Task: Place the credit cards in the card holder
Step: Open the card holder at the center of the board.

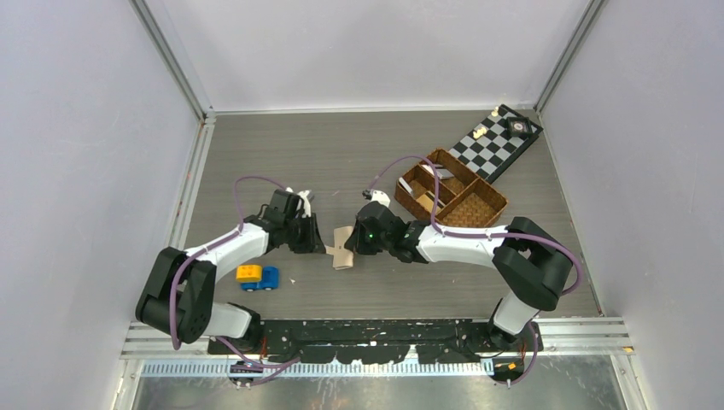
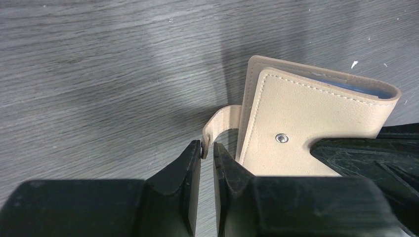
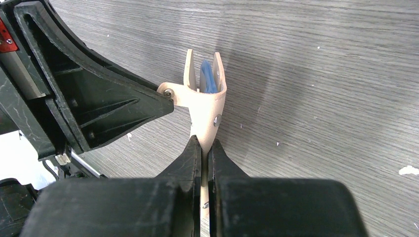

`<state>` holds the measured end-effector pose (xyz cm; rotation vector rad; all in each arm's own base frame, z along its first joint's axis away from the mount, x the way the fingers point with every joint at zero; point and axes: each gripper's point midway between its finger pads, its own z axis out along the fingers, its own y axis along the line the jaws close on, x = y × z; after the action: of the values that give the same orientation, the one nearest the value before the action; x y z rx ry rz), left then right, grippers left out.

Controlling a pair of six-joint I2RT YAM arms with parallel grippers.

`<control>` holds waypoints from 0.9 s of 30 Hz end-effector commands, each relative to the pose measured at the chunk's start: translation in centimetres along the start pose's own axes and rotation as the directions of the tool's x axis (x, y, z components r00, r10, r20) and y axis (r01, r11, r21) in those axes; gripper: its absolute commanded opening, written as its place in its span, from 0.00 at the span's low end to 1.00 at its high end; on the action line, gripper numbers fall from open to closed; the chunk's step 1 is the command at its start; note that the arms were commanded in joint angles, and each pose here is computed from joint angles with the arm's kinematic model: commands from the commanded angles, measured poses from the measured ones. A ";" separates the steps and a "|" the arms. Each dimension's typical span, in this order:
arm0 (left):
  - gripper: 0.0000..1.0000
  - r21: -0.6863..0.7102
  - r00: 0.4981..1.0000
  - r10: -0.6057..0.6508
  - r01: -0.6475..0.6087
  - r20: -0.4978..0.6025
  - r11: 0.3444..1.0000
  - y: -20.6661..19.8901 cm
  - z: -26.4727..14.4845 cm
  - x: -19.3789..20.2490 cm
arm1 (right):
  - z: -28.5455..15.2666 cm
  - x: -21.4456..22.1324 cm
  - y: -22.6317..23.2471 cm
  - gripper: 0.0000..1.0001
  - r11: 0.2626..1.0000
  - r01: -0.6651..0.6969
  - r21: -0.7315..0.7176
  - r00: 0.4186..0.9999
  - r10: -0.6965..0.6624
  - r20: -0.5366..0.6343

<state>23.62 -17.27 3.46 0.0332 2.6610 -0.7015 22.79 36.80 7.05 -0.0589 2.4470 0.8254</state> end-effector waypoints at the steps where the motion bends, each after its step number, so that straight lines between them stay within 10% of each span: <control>1: 0.19 0.015 0.998 0.020 -0.021 0.066 1.000 -0.8 -0.2 -1.9 | -1.0 -1.6 1.9 0.01 0.999 0.014 -0.051 0.999 -0.011 0.048; 16: 0.00 0.059 0.995 0.042 -0.048 0.095 0.997 -1.8 -1.0 -2.3 | -0.8 -1.3 1.3 0.02 0.999 0.023 -0.026 0.999 -0.021 0.040; 27: 0.00 0.201 0.990 0.059 -0.084 0.130 0.976 -6.3 -7.0 -2.5 | -4.4 -3.4 -1.8 0.61 0.986 0.090 0.138 0.987 -0.108 0.122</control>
<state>23.23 -18.13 9.55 0.0962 2.4918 -0.8198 22.92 33.38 7.67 -0.0860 2.4439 0.6408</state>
